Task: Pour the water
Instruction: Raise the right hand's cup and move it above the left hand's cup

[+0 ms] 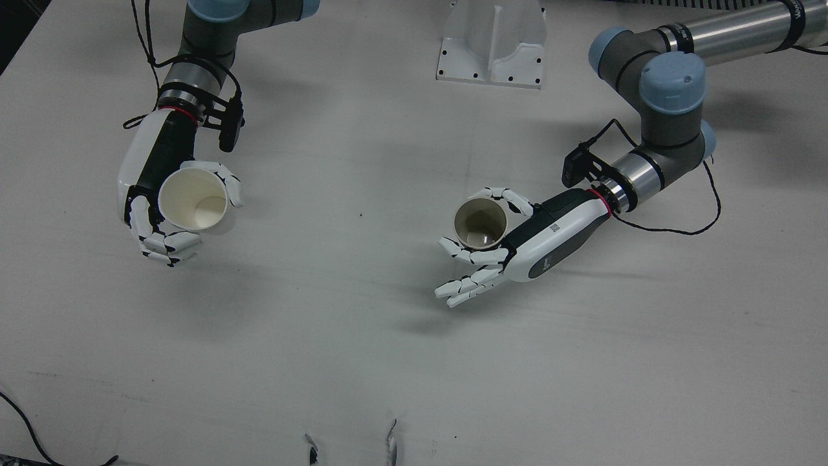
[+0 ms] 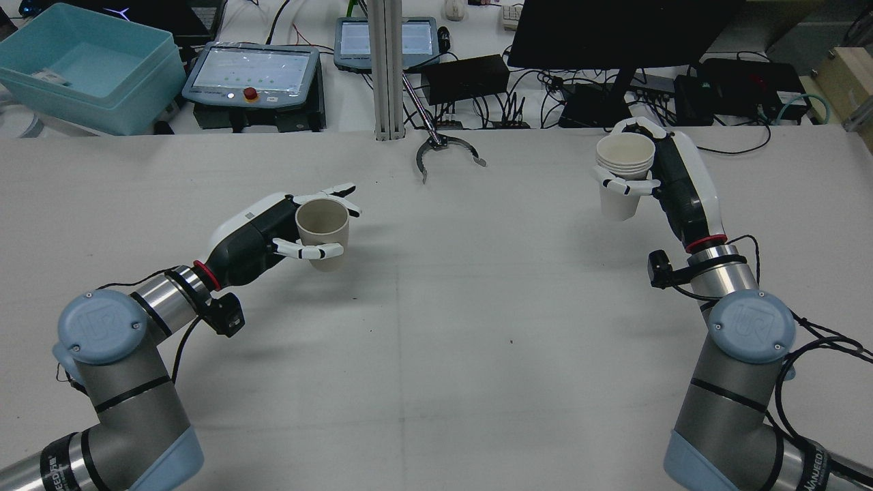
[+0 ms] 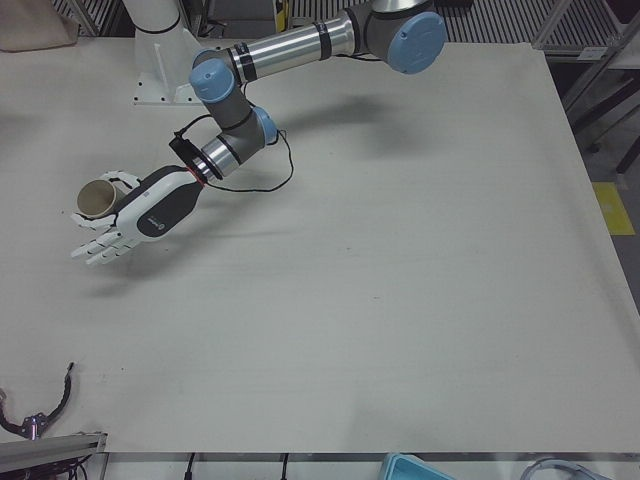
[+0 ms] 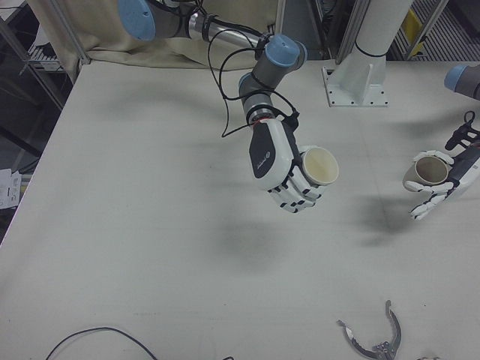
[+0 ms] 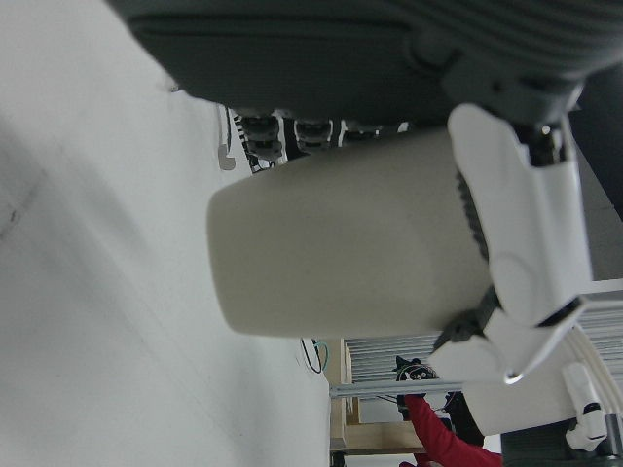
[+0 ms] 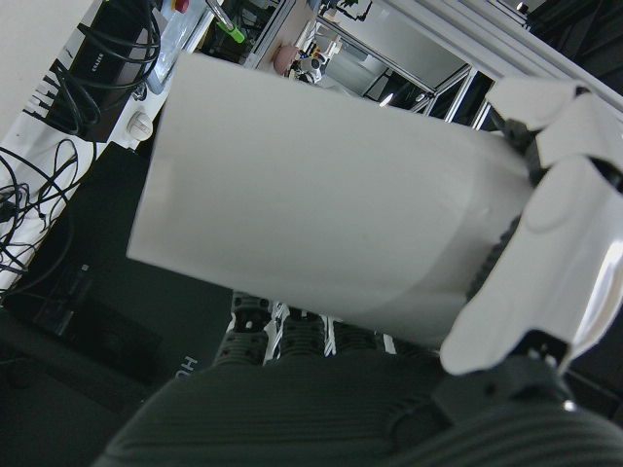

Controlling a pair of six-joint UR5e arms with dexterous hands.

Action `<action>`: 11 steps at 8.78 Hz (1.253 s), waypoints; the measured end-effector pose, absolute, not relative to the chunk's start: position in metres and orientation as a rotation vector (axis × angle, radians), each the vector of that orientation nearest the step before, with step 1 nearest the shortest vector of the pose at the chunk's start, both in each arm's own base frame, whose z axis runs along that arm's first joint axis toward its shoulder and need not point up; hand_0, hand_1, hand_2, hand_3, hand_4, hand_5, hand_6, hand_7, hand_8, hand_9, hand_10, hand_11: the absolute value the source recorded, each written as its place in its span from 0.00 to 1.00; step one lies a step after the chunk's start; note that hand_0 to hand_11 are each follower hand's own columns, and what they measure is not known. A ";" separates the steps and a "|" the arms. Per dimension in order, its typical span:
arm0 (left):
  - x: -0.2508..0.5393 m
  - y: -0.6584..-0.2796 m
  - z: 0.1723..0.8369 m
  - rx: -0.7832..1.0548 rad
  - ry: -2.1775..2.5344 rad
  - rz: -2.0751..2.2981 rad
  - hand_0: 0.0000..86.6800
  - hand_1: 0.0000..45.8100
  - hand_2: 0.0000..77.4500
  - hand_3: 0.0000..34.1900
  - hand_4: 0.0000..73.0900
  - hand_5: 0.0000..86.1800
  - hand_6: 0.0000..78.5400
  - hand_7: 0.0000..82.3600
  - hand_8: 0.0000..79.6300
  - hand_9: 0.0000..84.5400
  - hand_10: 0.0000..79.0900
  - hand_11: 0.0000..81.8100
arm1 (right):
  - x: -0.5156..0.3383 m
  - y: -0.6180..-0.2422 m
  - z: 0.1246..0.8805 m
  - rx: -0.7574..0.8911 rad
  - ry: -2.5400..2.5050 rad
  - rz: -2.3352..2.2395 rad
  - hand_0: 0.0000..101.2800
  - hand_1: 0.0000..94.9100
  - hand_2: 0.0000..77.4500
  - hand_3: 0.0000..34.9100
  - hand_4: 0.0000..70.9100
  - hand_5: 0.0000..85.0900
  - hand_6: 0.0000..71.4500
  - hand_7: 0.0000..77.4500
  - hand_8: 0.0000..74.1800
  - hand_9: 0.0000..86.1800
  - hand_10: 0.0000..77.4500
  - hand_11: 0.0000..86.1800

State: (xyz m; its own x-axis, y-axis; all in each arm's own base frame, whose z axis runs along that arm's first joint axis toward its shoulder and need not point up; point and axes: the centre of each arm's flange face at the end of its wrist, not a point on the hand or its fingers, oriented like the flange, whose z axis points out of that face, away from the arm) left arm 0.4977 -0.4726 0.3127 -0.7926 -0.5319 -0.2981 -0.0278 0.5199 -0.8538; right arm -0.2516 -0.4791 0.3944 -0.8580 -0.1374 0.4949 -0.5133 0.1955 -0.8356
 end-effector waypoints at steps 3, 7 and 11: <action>0.503 -0.468 0.300 -0.457 2.227 -1.224 0.46 0.58 0.46 0.00 0.51 0.28 0.09 0.14 0.05 0.07 0.06 0.11 | -0.225 -0.458 0.292 0.878 -2.177 1.346 0.48 0.10 0.49 0.00 0.11 0.69 0.63 0.82 0.62 0.74 0.48 0.63; 0.514 -0.453 0.289 -0.486 2.222 -1.204 0.46 0.58 0.46 0.00 0.51 0.29 0.08 0.14 0.05 0.08 0.06 0.11 | -0.240 -0.456 0.250 1.049 -1.942 1.076 0.48 0.10 0.49 0.00 0.17 0.69 0.70 0.85 0.66 0.78 0.50 0.66; 0.526 -0.442 0.278 -0.492 2.225 -1.173 0.46 0.58 0.46 0.00 0.51 0.29 0.08 0.14 0.05 0.08 0.06 0.11 | -0.317 -0.478 0.227 0.970 -1.894 0.967 0.52 0.07 0.49 0.00 0.19 0.69 0.71 0.85 0.61 0.73 0.45 0.61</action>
State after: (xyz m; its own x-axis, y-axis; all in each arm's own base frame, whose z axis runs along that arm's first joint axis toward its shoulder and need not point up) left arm 0.5260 -0.4425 0.2779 -0.7694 -0.5566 -0.3135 -0.0559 0.5474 -0.8350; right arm -0.3175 -0.4780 0.2268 -0.4019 -0.2719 0.8744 -0.8676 0.4185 -0.2686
